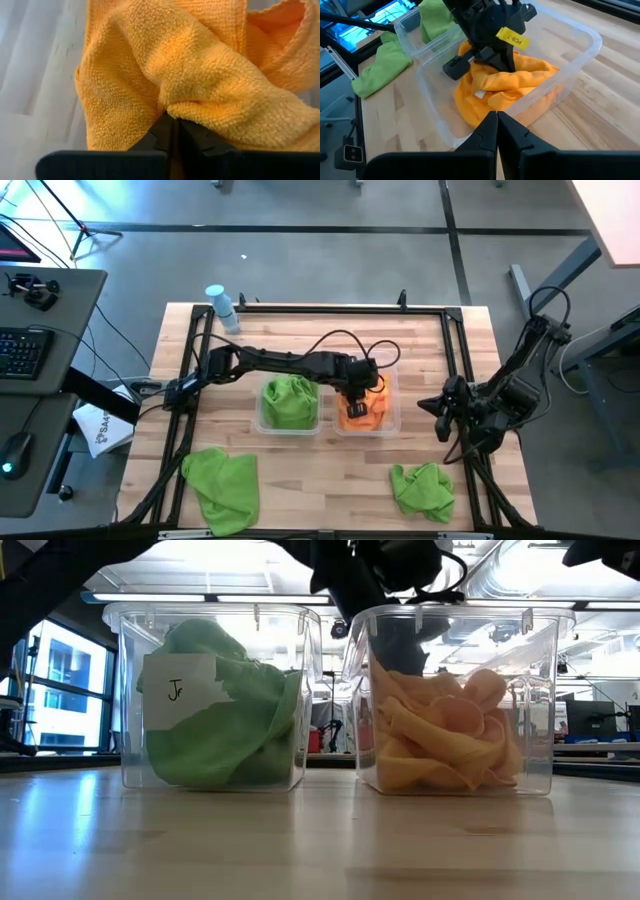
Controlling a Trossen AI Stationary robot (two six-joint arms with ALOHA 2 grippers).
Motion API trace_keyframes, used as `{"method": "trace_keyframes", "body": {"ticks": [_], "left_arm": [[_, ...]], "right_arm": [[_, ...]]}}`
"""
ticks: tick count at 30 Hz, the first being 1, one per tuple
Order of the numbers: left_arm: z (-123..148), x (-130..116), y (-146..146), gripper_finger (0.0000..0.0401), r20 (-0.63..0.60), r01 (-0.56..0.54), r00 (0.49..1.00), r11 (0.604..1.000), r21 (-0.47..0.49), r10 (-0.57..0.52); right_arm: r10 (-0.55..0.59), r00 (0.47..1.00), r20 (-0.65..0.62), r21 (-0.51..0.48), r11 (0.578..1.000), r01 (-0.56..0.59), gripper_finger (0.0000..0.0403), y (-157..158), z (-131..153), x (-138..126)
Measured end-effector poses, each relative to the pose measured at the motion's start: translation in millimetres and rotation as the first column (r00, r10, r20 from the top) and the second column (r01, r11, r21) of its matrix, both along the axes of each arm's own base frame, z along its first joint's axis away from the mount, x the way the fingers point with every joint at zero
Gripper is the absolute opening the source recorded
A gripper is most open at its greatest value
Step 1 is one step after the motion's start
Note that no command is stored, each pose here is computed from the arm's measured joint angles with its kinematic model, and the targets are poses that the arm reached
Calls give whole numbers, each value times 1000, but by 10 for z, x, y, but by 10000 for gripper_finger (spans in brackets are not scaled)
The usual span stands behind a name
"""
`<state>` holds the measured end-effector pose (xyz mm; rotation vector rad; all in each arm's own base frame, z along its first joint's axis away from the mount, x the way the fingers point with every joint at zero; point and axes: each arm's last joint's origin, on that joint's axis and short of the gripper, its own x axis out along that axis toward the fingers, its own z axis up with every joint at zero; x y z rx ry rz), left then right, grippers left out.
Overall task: Sort microfiber towel by color & place in baskets
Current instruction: Put the orange towel into the right transparent bin
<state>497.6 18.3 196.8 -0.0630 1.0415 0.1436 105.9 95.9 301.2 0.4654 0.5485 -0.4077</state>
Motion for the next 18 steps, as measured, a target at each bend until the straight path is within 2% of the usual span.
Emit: {"method": "trace_keyframes", "body": {"ticks": [11, 14, 18], "left_arm": [[15, -1, -6, 83, 3, -5, 1000, 1000, 9, 5], [83, -26, -8, 91, 6, -5, 1000, 1000, 8, 5], [311, -89, -13, 92, 46, -4, 999, 1000, 10, 4]], "right_arm": [[-8, 1000, -21, -7, 1000, 8, 0, 43, -39, 33], [5, 999, -41, 9, 1000, -4, 0, 48, -44, 30], [32, 996, -79, 41, 999, -28, 0, 59, -54, 25]]}}
